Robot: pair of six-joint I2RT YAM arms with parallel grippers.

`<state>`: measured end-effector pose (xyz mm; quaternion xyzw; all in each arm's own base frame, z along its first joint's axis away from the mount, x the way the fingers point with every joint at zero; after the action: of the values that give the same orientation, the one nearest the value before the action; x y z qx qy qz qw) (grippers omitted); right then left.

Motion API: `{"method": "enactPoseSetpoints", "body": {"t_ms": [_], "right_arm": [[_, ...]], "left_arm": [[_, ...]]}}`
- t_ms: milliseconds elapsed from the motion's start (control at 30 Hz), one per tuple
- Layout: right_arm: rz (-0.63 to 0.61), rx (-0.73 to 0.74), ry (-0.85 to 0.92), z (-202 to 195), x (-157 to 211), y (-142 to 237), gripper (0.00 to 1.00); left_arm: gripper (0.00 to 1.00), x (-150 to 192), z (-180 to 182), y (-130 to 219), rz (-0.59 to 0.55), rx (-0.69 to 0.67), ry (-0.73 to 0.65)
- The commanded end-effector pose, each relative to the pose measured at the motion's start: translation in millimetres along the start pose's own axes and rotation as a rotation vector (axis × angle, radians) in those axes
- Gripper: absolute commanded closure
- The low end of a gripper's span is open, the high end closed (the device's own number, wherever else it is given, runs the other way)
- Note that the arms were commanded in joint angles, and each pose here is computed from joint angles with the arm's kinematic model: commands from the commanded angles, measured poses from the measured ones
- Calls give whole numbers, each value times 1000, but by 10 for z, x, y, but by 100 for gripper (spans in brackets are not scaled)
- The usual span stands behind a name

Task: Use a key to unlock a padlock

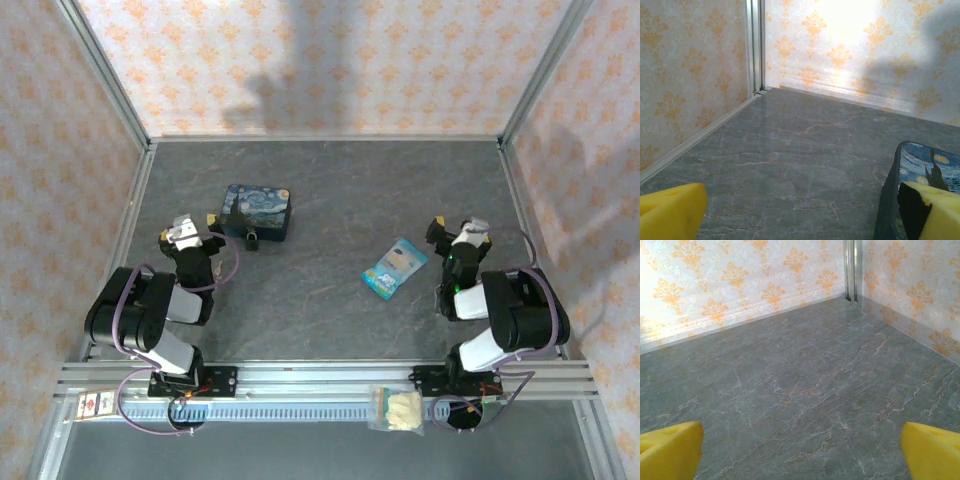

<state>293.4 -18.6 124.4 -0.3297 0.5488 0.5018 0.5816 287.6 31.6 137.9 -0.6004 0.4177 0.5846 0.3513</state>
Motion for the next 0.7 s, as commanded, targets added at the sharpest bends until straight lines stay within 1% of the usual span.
{"method": "enactPoseSetpoints", "body": {"t_ms": [0, 567, 667], "right_arm": [[-51, -17, -2, 62, -115, -29, 0], [-47, -16, -1, 59, -108, -29, 0], [-47, -17, -2, 62, -108, -32, 0]], "left_arm": [[1, -37, -7, -42, -10, 7, 1], [1, -38, -9, -45, -10, 8, 3], [1, -35, -32, -60, -1, 38, -1]]}}
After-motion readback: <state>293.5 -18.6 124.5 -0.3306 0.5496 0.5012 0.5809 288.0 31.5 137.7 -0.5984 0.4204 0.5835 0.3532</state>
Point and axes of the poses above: each hand's point on the last joint's axis, 136 mm out from that joint toward the fingers, its own y axis back along the fingers, its own z axis along the line the jaws close on, x = y × z, the point moved 7 cm from there along y, back along the fingers, and after that the axes turned 1 degree about -y, right-handed, at the moved point
